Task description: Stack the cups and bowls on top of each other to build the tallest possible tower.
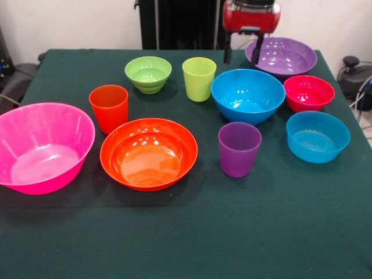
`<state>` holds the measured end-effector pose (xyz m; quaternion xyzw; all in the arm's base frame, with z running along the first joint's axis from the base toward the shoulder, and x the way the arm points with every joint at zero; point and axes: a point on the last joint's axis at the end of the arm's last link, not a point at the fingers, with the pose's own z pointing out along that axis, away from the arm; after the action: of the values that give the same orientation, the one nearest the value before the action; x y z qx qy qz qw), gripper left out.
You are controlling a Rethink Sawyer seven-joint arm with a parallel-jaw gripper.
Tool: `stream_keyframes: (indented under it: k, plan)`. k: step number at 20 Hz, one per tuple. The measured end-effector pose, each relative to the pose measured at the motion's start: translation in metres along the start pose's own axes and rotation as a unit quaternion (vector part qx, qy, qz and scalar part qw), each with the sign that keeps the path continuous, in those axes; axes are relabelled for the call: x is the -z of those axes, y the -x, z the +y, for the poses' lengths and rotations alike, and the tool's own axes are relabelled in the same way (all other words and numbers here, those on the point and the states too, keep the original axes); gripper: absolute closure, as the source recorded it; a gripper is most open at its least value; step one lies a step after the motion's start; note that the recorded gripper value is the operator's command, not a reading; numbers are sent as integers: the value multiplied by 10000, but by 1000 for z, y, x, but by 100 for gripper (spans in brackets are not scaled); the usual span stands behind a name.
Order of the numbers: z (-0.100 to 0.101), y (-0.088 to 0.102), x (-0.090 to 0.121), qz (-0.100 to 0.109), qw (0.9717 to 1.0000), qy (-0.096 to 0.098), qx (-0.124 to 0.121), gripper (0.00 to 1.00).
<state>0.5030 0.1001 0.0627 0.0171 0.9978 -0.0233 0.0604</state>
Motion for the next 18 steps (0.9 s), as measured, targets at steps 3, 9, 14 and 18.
stream_keyframes:
  k: [3, 9, 14, 18]
  plan:
    - [-6, -7, -11, 138, 9999, -2, -62, 0]
    - [-14, -12, -20, 254, 9996, -5, -151, 0]
    - [-19, -14, -24, 309, 9993, -6, -199, 0]
    - [-19, -16, -26, 337, 9992, 0, -208, 0]
